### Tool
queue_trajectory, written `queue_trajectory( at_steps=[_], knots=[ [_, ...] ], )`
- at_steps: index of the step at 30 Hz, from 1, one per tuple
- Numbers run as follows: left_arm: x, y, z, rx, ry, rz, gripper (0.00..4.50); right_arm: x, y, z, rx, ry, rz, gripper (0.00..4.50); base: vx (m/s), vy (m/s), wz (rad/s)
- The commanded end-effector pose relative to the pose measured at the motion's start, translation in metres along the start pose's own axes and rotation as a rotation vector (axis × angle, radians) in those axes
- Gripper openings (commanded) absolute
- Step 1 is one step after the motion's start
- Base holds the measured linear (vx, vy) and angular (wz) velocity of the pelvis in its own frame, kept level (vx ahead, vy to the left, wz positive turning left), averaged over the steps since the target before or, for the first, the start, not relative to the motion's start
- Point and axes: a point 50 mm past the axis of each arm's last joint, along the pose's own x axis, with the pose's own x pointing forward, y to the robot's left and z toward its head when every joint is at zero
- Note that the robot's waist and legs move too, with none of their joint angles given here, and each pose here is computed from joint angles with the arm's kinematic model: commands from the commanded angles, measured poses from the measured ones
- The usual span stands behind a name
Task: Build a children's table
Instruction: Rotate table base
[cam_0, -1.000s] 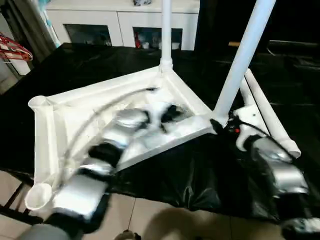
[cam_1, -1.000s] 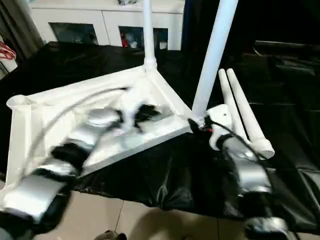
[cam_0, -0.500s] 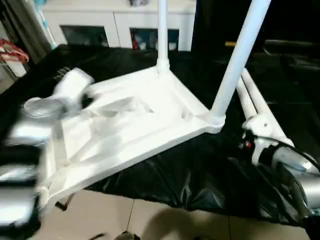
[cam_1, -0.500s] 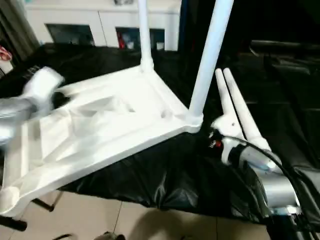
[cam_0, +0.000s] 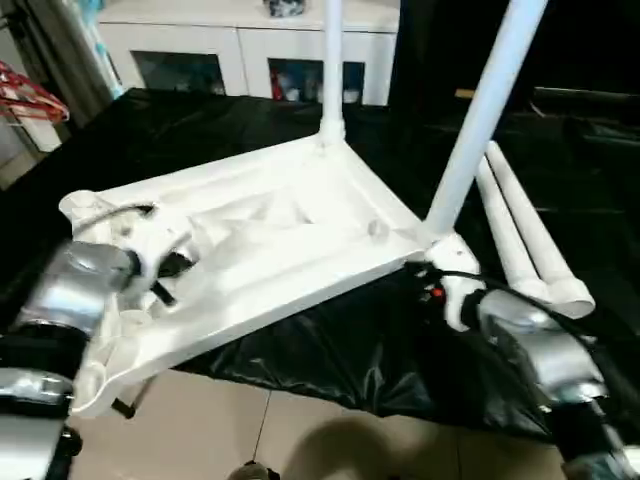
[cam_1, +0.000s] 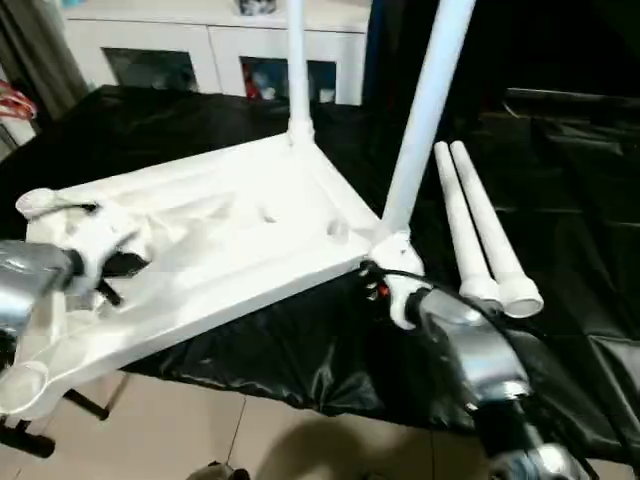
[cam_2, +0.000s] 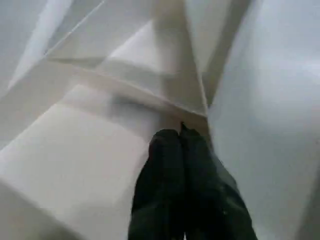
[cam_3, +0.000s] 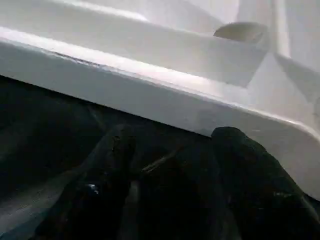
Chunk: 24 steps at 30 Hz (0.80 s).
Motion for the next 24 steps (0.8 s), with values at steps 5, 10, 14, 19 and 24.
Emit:
queue_trajectory(
  at_steps=[5, 10, 14, 19, 24],
  knots=[
    [0.004, -0.026, 0.008, 0.078, 0.009, -0.236, 0.00, 0.023, -0.008, 0.011, 0.009, -0.008, -0.075, 2.19, 0.000, 0.000, 0.00],
    [0.006, -0.054, 0.025, 0.074, -0.092, -0.464, 0.00, 0.036, -0.014, 0.020, 0.028, -0.040, -0.132, 1.74, 0.000, 0.000, 0.00],
    [0.014, -0.071, 0.041, 0.097, -0.144, -0.541, 0.00, 0.043, -0.014, 0.026, 0.038, -0.055, -0.155, 1.41, 0.000, 0.000, 0.00],
    [0.026, -0.088, 0.066, 0.137, -0.222, -0.575, 0.00, 0.048, -0.012, 0.029, 0.030, -0.063, -0.148, 1.22, 0.000, 0.000, 0.00],
    [0.047, -0.080, 0.092, 0.177, -0.263, -0.373, 0.00, 0.047, -0.019, 0.035, -0.006, -0.089, -0.193, 0.75, 0.000, 0.000, 0.00]
  ],
)
